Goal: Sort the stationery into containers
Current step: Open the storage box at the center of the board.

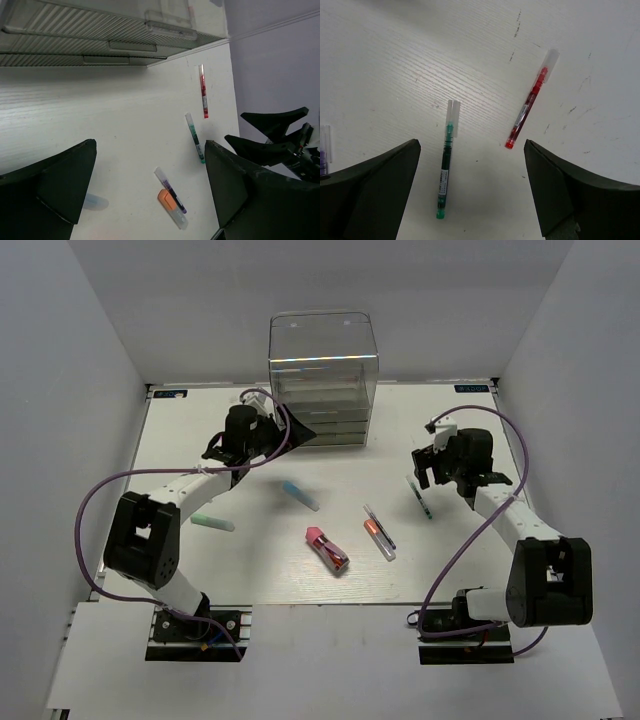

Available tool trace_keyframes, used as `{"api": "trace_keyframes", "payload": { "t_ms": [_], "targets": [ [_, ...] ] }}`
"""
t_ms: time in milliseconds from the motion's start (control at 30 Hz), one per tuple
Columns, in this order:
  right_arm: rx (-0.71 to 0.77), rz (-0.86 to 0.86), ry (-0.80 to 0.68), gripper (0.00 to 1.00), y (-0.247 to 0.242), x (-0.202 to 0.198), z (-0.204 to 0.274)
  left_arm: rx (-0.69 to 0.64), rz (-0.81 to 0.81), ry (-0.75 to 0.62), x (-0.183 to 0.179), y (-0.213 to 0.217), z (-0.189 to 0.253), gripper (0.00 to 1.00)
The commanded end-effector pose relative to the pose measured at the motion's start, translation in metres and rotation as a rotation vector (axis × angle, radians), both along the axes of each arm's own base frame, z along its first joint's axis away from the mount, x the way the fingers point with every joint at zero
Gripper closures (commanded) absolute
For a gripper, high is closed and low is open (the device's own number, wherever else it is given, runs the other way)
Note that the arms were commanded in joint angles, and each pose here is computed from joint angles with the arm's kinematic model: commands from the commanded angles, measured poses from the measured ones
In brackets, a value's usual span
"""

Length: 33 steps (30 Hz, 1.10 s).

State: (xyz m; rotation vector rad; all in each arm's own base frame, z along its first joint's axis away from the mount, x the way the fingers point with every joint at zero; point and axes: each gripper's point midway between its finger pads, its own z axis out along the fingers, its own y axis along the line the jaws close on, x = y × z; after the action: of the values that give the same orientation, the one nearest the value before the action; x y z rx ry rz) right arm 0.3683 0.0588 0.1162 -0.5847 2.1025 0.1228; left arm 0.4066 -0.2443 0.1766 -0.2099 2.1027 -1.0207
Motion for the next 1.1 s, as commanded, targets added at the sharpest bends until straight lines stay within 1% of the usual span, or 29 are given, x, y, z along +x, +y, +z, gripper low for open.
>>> {"api": "trace_keyframes", "payload": {
  "t_ms": [0,67,200,233,300,400,433,467,500,533,567,600,633,667,733,767,833,867,900,933,1000,1067],
  "targets": [
    [0.039,0.011,-0.046,0.10,0.007,0.012,0.014,-0.035,0.011,-0.086,0.005,-0.006,0.025,0.03],
    [0.009,0.030,-0.050,0.10,0.005,0.011,0.011,-0.041,0.014,-0.082,0.003,-0.008,0.021,0.04],
    [-0.055,0.097,-0.052,0.10,0.004,0.006,0.003,-0.066,0.033,-0.091,0.011,-0.010,0.020,0.07],
    [-0.056,0.119,-0.011,0.10,0.005,-0.003,-0.005,-0.062,0.024,-0.079,0.010,-0.015,0.014,0.09],
    [-0.050,0.152,-0.010,0.10,0.010,-0.006,-0.005,-0.056,0.056,-0.070,0.014,-0.011,0.009,0.10],
    [0.004,0.172,0.019,0.10,0.019,-0.009,-0.008,-0.046,0.113,-0.098,0.023,-0.004,0.010,0.14],
    [0.014,0.181,0.018,0.13,0.022,-0.010,-0.008,-0.044,0.131,-0.108,0.024,-0.001,0.009,0.16],
    [0.029,0.178,0.025,0.19,0.023,-0.009,-0.007,-0.040,0.162,-0.124,0.029,0.003,0.012,0.22],
    [0.047,0.192,0.021,0.35,0.027,-0.009,-0.006,-0.036,0.180,-0.131,0.031,0.006,0.010,0.26],
    [0.056,0.189,0.013,0.42,0.029,-0.007,-0.004,-0.038,0.199,-0.127,0.032,0.008,0.007,0.31],
    [0.062,0.190,0.015,0.49,0.030,-0.006,-0.006,-0.046,0.221,-0.155,0.038,0.010,0.011,0.43],
    [0.070,0.201,0.012,0.60,0.032,-0.005,-0.004,-0.056,0.233,-0.159,0.038,0.011,0.011,0.50],
    [0.074,0.204,0.014,0.62,0.033,-0.006,-0.005,-0.060,0.242,-0.171,0.041,0.012,0.012,0.56],
    [0.080,0.211,0.013,0.62,0.034,-0.005,-0.005,-0.069,0.261,-0.198,0.044,0.014,0.016,0.60],
    [0.080,0.221,0.014,0.62,0.035,-0.005,-0.006,-0.068,0.272,-0.202,0.049,0.014,0.010,0.60],
    [0.080,0.221,0.014,0.61,0.035,-0.004,-0.007,-0.083,0.272,-0.228,0.052,0.013,0.015,0.60],
    [0.079,0.226,0.016,0.56,0.036,-0.005,-0.008,-0.093,0.284,-0.231,0.058,0.012,0.008,0.56],
    [0.077,0.227,-0.012,0.54,0.036,0.000,-0.004,-0.131,0.289,-0.258,0.061,0.010,0.017,0.54],
    [0.073,0.233,-0.014,0.54,0.036,0.000,-0.004,-0.148,0.292,-0.262,0.062,0.009,0.015,0.50],
    [0.077,0.239,-0.017,0.53,0.037,0.000,-0.004,-0.157,0.304,-0.253,0.064,0.010,0.006,0.48],
    [0.082,0.251,-0.027,0.53,0.039,-0.001,-0.002,-0.222,0.314,-0.271,0.067,0.007,0.011,0.47],
    [0.088,0.265,-0.024,0.54,0.042,-0.003,-0.005,-0.241,0.318,-0.261,0.070,0.005,0.002,0.45]
  ]
}}
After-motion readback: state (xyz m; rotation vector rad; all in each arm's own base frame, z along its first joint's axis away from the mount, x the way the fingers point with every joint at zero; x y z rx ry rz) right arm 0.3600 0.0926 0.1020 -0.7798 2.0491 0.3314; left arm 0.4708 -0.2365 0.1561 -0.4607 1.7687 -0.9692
